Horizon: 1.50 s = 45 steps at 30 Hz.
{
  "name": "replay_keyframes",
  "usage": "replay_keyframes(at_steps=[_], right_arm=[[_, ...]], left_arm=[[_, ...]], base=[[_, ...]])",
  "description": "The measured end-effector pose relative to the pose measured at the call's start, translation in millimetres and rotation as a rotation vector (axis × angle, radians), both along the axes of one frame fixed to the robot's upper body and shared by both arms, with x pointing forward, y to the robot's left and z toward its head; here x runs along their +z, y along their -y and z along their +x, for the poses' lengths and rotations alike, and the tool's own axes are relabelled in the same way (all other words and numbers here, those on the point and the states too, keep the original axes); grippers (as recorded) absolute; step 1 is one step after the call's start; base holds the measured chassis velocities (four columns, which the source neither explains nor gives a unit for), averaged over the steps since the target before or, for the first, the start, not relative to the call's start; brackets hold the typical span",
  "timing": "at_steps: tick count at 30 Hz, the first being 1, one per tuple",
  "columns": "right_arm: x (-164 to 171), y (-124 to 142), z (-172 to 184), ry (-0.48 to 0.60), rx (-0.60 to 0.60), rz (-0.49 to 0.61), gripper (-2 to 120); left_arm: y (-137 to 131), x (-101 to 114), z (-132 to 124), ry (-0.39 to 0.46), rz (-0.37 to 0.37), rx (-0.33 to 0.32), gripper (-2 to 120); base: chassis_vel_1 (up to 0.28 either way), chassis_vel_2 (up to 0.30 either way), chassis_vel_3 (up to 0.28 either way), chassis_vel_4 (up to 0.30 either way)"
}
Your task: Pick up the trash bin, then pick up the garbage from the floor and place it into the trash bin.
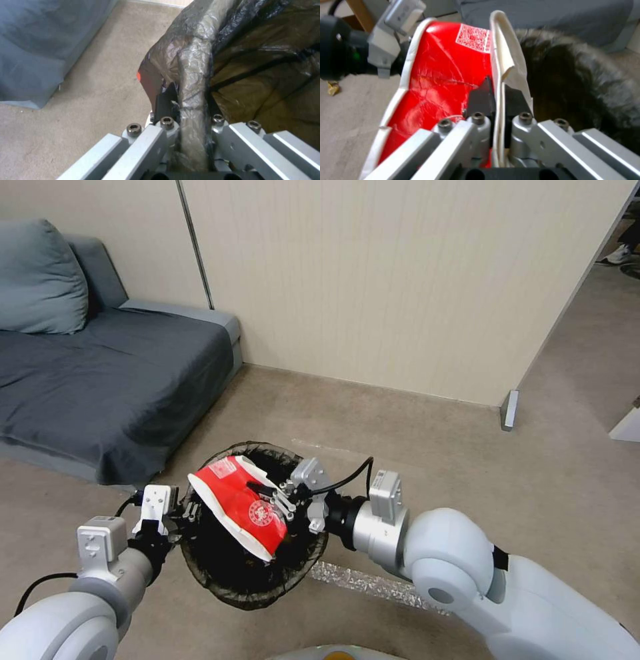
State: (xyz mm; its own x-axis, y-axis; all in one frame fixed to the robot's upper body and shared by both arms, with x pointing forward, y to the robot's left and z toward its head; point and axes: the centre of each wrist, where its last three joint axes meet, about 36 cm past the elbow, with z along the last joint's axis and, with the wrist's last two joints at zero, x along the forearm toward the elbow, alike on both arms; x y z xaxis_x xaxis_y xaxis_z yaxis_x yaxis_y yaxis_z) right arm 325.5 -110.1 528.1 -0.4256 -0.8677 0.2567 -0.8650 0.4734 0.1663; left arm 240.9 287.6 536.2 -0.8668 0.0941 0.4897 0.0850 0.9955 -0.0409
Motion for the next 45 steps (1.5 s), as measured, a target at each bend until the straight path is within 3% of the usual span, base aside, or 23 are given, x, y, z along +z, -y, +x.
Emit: replay_keyframes(at_steps=[3, 11, 16, 22, 25, 28, 30, 31, 33, 34, 37, 45], right_arm=[[-3.4, -1.9, -2.6, -0.01, -0.003, -0.01, 10], [-7.9, 0.9, -3.1, -0.004, -0.032, -0.034, 44], [-2.5, 2.8, -3.4, -0.005, -0.031, -0.023, 57], [22.7, 13.3, 0.9, 0.035, -0.072, 0.091, 80], [43.5, 36.4, 10.9, 0.11, -0.155, 0.163, 93], [47.2, 51.0, 15.9, 0.155, -0.226, 0.176, 99], [43.9, 64.6, 19.9, 0.189, -0.351, 0.166, 100], [43.9, 64.6, 19.9, 0.189, -0.351, 0.166, 100], [31.0, 83.4, 23.5, 0.21, -0.505, 0.125, 100], [31.0, 83.4, 23.5, 0.21, -0.505, 0.125, 100], [-7.0, 111.0, 22.7, 0.29, -0.662, 0.03, 100], [-61.4, 141.7, 0.7, 0.308, -0.812, -0.053, 100]], left_arm=[[0.3, -0.1, 0.1, 0.0, -0.002, -0.002, 1], [0.1, -0.3, -0.2, 0.0, -0.003, -0.011, 1], [-0.9, 0.3, -0.2, 0.001, 0.001, -0.01, 1], [-1.0, 0.4, -0.1, 0.002, 0.0, -0.009, 1], [-1.0, 0.5, 0.0, 0.003, 0.0, -0.009, 1], [-1.0, 0.3, -0.2, 0.002, -0.001, -0.007, 1], [-0.9, 0.0, -0.5, 0.002, -0.003, -0.005, 1], [-0.9, 0.0, -0.5, 0.002, -0.003, -0.005, 1], [-1.3, 0.1, -0.6, 0.003, -0.003, -0.002, 1], [-1.3, 0.1, -0.6, 0.003, -0.003, -0.002, 1], [-3.3, 0.0, -2.0, 0.0, 0.0, 0.009, 1], [-5.4, -0.3, -3.7, -0.004, 0.002, 0.024, 1]], base=[[0.0, 0.0, 0.0, 0.0], [0.0, 0.0, 0.0, 0.0], [0.0, 0.0, 0.0, 0.0], [0.0, 0.0, 0.0, 0.0], [0.0, 0.0, 0.0, 0.0], [0.0, 0.0, 0.0, 0.0], [0.0, 0.0, 0.0, 0.0], [0.0, 0.0, 0.0, 0.0], [0.0, 0.0, 0.0, 0.0], [0.0, 0.0, 0.0, 0.0], [0.0, 0.0, 0.0, 0.0], [0.0, 0.0, 0.0, 0.0]])
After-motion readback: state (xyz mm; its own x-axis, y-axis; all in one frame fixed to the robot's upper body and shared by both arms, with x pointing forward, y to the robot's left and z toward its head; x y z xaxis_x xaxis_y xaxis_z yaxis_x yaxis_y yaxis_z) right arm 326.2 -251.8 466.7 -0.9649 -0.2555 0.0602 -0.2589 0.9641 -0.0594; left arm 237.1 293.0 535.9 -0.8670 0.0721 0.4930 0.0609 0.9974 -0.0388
